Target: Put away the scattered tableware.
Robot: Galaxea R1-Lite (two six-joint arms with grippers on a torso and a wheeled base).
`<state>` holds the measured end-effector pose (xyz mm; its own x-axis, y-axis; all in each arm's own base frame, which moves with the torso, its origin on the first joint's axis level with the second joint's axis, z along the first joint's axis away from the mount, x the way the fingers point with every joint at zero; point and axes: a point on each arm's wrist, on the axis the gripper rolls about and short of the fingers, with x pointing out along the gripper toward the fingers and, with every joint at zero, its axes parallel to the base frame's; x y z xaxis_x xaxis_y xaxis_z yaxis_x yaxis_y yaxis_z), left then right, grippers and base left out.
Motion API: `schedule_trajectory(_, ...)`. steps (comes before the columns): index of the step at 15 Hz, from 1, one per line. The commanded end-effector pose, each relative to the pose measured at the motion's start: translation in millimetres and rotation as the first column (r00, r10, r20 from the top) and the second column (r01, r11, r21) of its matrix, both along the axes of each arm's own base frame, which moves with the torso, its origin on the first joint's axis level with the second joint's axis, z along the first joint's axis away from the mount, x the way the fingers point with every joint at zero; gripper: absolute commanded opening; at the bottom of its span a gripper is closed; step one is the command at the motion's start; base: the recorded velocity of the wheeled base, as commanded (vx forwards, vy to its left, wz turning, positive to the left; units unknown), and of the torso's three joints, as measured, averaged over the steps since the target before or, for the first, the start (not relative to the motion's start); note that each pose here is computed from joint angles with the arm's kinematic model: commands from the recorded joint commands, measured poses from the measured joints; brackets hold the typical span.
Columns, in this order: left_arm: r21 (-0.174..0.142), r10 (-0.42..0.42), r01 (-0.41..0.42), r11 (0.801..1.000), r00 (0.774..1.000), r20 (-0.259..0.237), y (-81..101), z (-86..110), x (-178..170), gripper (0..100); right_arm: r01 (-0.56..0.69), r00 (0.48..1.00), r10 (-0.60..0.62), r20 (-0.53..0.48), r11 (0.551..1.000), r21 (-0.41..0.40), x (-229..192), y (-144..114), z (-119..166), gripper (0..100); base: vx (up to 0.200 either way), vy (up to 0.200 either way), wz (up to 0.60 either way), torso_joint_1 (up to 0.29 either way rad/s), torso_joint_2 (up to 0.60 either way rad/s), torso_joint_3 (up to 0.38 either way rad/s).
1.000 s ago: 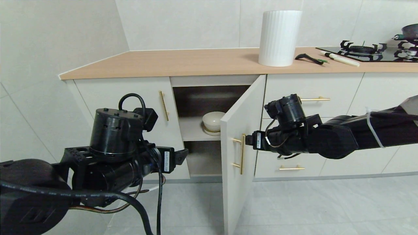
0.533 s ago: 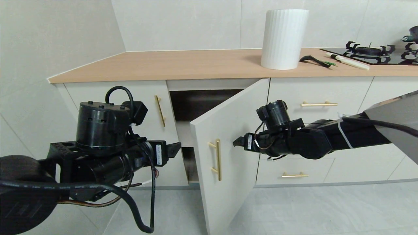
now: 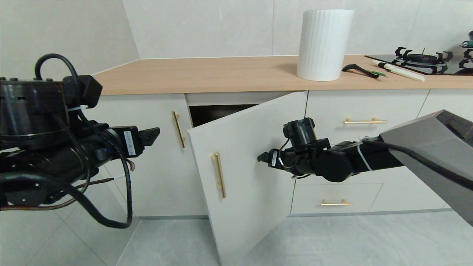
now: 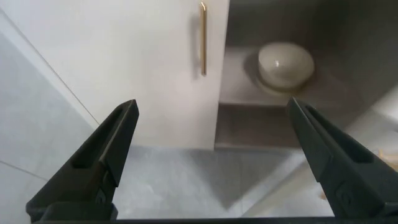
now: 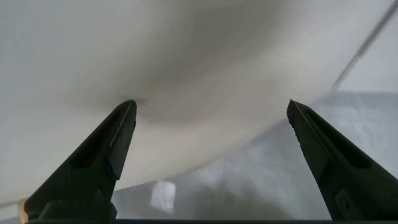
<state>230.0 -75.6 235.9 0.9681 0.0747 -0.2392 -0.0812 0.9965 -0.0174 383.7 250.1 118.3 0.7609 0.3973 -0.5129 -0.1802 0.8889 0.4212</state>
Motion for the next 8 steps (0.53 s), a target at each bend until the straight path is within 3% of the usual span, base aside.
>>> schedule_trajectory(1,-0.020,0.009,-0.007,1.000,0.998,0.060,7.3,15.9,-14.1,100,0.040,0.999,-0.040,0.016,0.999,0.027,12.1,7.8,-9.4,100,0.000,0.000,0.00,0.000,0.00,0.000)
schedule_trajectory(4,-0.021,-0.005,0.006,1.000,0.998,0.059,5.7,16.2,-15.9,100,0.164,0.977,-0.182,0.111,0.975,0.151,34.8,18.1,-8.4,100,0.000,0.000,0.00,0.000,0.00,0.000)
schedule_trajectory(8,-0.017,-0.039,0.040,0.999,0.998,0.046,-1.5,12.8,-17.5,100,0.217,0.961,-0.250,0.114,0.945,0.246,49.1,17.7,-3.2,100,0.000,0.000,0.00,0.000,0.00,0.000)
